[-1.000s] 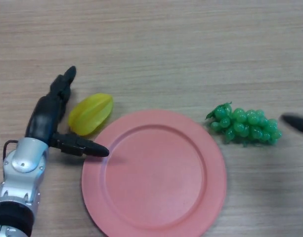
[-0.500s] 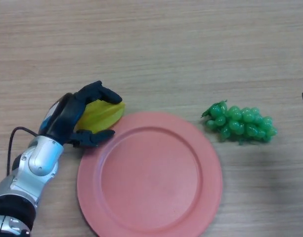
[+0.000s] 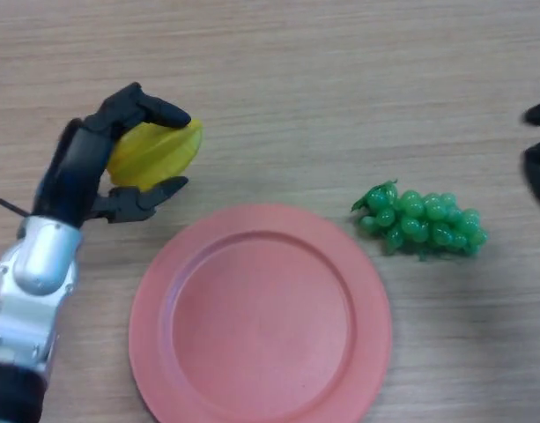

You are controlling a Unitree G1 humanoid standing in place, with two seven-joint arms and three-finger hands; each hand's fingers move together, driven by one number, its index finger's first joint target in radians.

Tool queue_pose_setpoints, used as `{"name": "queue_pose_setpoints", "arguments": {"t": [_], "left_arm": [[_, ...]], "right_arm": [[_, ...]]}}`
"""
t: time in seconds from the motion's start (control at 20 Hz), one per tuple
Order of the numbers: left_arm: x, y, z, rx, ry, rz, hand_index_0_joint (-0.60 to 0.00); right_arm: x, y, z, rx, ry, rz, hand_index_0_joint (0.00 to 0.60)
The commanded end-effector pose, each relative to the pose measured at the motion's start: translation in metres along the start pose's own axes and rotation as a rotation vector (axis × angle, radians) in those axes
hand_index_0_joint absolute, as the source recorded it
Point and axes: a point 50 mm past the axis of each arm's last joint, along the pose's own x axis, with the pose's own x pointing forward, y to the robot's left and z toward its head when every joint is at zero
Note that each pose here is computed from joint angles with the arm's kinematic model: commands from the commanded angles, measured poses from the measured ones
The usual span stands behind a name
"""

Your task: Pick up the yellow starfruit and place it on the plate

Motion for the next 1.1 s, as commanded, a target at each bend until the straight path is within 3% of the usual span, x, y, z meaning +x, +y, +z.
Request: {"name": "queue_pose_setpoints", "arguments": {"t": [0.05, 0.2, 0.25, 0.4, 0.45, 0.55, 0.6, 0.65, 0.85, 1.1], "left_arm": [[0.008, 0.035, 0.036, -0.060, -0.204, 0.137, -0.600], [-0.006, 0.038, 0.062, -0.063, -0.266, 0.119, -0.600], [-0.023, 0.025, 0.086, 0.008, -0.346, 0.054, -0.600], [-0.041, 0.001, 0.103, -0.125, -0.315, -0.083, -0.600], [-0.051, -0.010, 0.108, -0.260, -0.236, -0.145, -0.600], [-0.060, -0.025, 0.107, -0.326, -0.168, -0.217, -0.600], [-0.062, -0.029, 0.105, -0.331, -0.141, -0.241, -0.600], [-0.068, -0.036, 0.098, -0.349, -0.066, -0.289, -0.600], [-0.072, -0.046, 0.083, -0.247, 0.019, -0.377, -0.600], [-0.073, -0.043, 0.081, -0.221, 0.025, -0.372, -0.600]], "right_arm": [[0.004, -0.013, 0.034, -0.065, -0.221, -0.083, 0.449], [0.006, -0.005, 0.035, -0.030, -0.222, -0.061, 0.099], [0.009, 0.002, 0.033, -0.013, -0.215, -0.041, 0.000], [0.013, 0.004, 0.033, -0.001, -0.215, -0.032, 0.000], [0.014, 0.006, 0.033, -0.004, -0.225, -0.029, 0.000], [0.014, 0.008, 0.033, 0.008, -0.223, -0.018, 0.000], [0.014, 0.008, 0.032, 0.008, -0.223, -0.015, 0.000], [0.014, 0.008, 0.032, 0.008, -0.221, -0.011, 0.000], [0.013, 0.008, 0.030, 0.012, -0.208, -0.005, 0.000], [0.014, 0.010, 0.028, 0.012, -0.189, 0.002, 0.000]]}}
